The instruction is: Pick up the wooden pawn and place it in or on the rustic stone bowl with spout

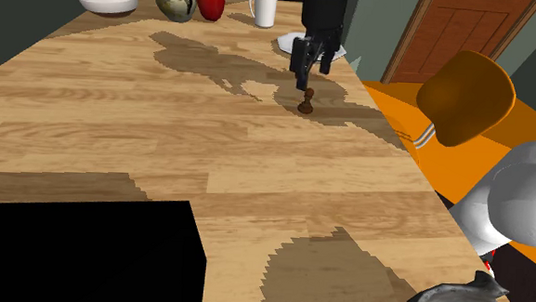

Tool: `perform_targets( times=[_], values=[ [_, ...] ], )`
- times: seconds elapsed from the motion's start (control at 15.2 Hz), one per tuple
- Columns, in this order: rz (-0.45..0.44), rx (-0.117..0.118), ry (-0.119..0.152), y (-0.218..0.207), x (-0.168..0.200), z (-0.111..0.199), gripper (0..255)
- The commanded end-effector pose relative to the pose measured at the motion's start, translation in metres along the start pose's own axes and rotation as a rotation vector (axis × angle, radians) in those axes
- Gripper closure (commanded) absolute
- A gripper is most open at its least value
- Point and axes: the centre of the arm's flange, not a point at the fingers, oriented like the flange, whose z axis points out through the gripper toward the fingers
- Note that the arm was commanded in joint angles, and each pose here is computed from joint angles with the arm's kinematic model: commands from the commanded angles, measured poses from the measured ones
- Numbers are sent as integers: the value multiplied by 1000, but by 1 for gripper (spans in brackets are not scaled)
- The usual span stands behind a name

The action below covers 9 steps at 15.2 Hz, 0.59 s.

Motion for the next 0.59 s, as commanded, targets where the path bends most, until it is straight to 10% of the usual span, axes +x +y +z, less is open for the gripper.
perform_targets(
  times=[0.0,0.53],
  values=[
    [-2,0,3,-4,4,8,0],
    [-2,0,3,-4,4,37,0]
  ],
)
